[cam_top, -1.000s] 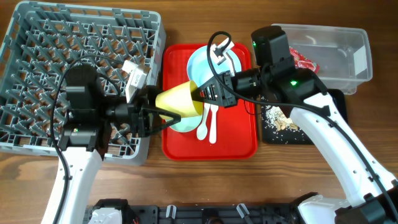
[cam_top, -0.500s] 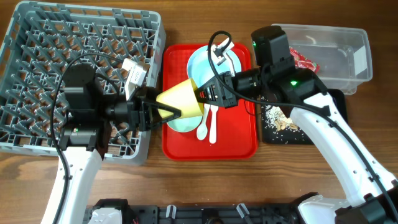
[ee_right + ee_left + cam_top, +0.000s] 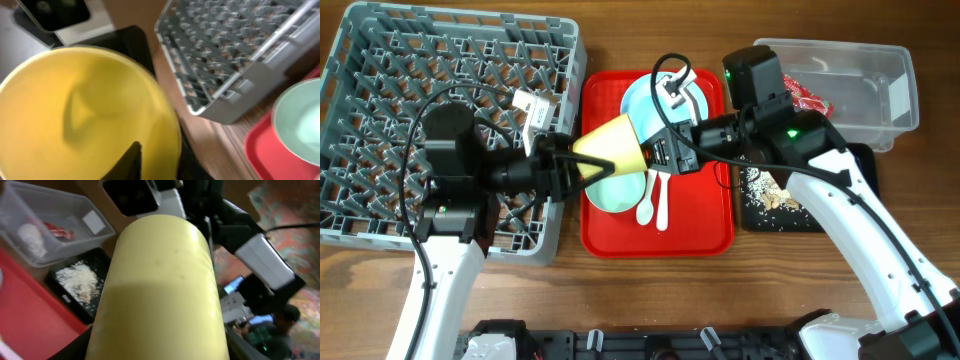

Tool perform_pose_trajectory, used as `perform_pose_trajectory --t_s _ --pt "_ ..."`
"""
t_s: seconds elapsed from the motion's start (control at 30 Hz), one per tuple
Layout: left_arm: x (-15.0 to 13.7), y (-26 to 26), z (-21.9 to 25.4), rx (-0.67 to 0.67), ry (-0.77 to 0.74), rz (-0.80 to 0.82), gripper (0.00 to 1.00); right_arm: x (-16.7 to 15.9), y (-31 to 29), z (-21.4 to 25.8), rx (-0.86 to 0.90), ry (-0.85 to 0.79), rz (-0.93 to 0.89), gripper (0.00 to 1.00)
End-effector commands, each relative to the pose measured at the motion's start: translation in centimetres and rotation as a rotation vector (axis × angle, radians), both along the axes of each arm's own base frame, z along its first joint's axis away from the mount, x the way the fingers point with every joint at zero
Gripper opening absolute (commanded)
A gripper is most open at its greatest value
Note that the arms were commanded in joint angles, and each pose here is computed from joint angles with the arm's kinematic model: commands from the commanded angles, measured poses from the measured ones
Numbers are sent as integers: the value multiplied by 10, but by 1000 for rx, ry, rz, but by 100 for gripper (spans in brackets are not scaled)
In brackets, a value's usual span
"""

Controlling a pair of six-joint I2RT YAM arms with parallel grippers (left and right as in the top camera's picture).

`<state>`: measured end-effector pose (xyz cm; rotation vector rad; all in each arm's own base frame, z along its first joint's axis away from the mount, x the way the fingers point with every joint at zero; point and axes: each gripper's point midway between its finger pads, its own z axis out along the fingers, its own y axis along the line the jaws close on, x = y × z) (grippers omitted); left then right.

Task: Sort waste into correct bins and load items into the dishwasher rack
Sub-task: 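Lower the yellow cup into the dish rack and open the left gripper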

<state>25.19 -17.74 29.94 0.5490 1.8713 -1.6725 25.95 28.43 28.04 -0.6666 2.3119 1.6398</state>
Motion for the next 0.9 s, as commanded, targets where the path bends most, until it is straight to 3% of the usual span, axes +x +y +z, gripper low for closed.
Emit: perform_pose_trajectory --t_s 0.0,0.1,0.3,0.43,0.67,0.87 --pt "37 14 -19 121 -52 229 40 13 -8 -15 -89 -14 -78 36" --pt "56 37 -55 271 10 397 39 26 -22 -19 -108 -30 -121 54" --pt "64 74 -89 442 93 569 39 54 -63 -44 -257 -1 -302 55" --pt "63 116 -101 568 177 747 38 57 -96 -69 -429 7 -381 57" --pt "30 204 -111 864 415 1056 42 49 -144 -70 -652 -52 -522 59" --pt "-2 255 -125 991 613 1252 40 31 -169 -73 -777 -35 -565 61"
